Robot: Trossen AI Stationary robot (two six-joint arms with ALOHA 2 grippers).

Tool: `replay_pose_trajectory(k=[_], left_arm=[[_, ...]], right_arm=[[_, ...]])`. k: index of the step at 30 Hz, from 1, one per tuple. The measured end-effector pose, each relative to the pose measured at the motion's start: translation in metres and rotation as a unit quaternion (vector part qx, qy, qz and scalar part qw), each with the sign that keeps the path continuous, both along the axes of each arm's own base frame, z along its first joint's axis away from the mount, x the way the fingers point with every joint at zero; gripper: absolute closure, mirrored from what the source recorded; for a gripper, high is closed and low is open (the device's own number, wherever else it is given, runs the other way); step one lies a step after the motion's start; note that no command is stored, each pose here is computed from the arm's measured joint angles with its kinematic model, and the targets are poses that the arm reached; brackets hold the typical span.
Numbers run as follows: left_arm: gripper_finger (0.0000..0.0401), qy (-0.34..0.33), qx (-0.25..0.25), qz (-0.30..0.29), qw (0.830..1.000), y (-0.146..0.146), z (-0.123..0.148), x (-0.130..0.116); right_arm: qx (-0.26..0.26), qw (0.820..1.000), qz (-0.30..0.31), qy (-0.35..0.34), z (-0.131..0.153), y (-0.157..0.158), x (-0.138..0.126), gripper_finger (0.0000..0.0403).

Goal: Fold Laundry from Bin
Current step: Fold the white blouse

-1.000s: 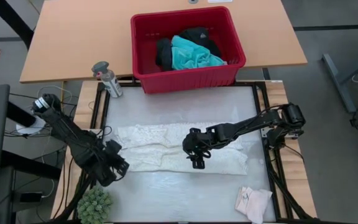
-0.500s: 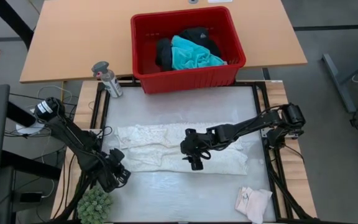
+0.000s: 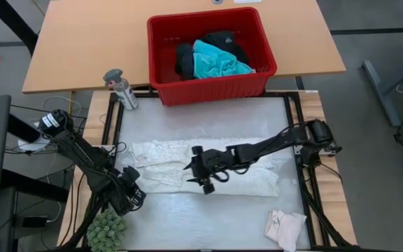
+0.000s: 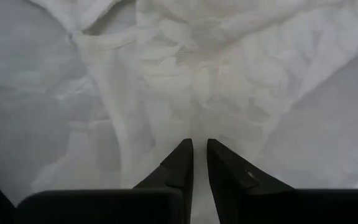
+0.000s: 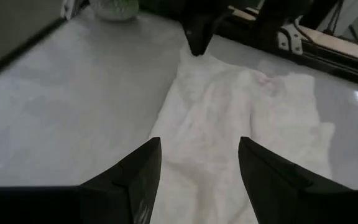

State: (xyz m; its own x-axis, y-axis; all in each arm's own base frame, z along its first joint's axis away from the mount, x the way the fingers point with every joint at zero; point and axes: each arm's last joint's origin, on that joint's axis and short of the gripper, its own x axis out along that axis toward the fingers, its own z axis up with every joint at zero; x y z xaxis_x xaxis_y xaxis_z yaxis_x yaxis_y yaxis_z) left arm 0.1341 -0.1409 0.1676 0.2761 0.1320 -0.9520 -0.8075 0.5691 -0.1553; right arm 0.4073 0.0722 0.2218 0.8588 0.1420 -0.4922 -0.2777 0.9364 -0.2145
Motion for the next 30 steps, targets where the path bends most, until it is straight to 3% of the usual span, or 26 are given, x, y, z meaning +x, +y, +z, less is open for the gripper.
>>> replay_pose_trajectory(k=[4, 14, 19, 30], left_arm=[[0.0381, -0.001, 0.001, -0.001, 1.000, 0.000, 0.000, 0.000], [0.0385, -0.007, 0.002, -0.001, 1.000, 0.000, 0.000, 0.001], [0.0385, -0.009, -0.001, -0.003, 1.000, -0.001, 0.000, 0.001], [0.0385, -0.007, 0.003, -0.015, 1.000, -0.001, 0.000, 0.001]], right_arm=[[-0.062, 0.998, 0.027, -0.009, -0.004, 0.012, 0.024, 0.0165], [-0.148, 0.979, 0.104, 0.091, -0.026, 0.029, 0.068, 0.0165], [-0.165, 0.970, 0.122, 0.127, -0.045, 0.034, 0.073, 0.0165], [-0.193, 0.965, 0.111, 0.137, -0.051, 0.033, 0.074, 0.0196]])
